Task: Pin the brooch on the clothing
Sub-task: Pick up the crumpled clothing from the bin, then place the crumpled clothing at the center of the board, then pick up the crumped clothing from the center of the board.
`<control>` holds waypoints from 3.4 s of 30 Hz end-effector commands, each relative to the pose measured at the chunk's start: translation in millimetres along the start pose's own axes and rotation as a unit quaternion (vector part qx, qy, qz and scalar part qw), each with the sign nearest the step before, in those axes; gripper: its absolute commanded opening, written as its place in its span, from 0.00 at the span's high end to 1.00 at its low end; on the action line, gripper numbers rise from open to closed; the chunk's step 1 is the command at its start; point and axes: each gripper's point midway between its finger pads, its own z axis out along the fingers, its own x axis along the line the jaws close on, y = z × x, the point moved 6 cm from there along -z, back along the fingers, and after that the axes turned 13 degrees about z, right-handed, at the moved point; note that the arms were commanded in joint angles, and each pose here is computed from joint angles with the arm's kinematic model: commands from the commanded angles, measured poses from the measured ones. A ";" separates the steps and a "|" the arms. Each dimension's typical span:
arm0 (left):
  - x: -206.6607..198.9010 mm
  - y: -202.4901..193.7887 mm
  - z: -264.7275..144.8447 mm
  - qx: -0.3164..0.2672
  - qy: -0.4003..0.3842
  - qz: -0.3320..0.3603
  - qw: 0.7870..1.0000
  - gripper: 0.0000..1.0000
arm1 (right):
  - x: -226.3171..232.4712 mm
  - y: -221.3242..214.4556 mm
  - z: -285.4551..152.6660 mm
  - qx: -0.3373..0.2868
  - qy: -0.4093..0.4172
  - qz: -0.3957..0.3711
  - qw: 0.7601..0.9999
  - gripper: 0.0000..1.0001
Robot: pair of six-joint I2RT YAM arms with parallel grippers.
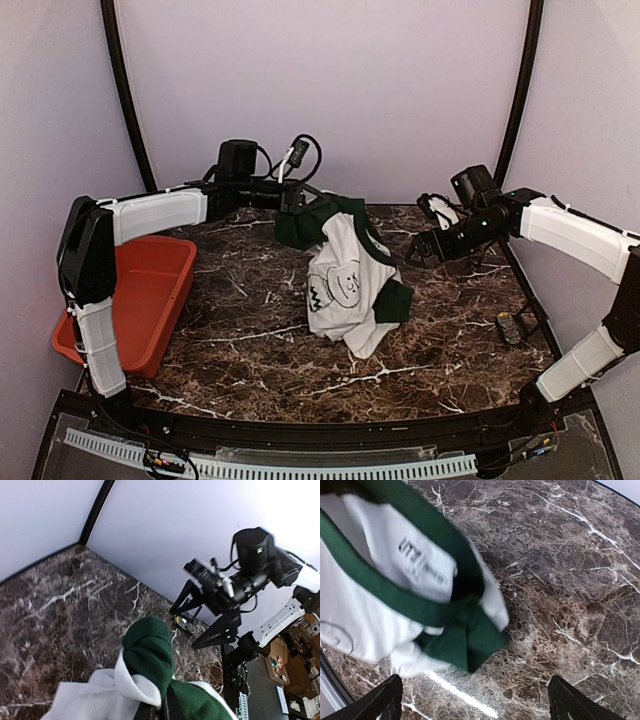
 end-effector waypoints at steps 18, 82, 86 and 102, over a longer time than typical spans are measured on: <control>-89.0 -38.0 -72.0 0.051 0.055 0.081 0.994 0.99 | 37.8 29.1 56.7 -0.150 0.120 -0.301 0.934 0.01; -135.0 -175.8 -41.8 0.232 0.245 0.037 0.941 0.33 | 61.7 41.9 26.0 -0.138 0.080 -0.344 0.925 0.01; -151.3 -156.4 -51.7 0.178 0.215 0.053 0.959 0.36 | 62.2 43.0 28.1 -0.136 0.080 -0.342 0.926 0.01; -135.6 -203.8 -22.0 0.336 0.187 -0.021 0.923 0.40 | 68.4 39.5 32.5 -0.121 0.069 -0.355 0.924 0.01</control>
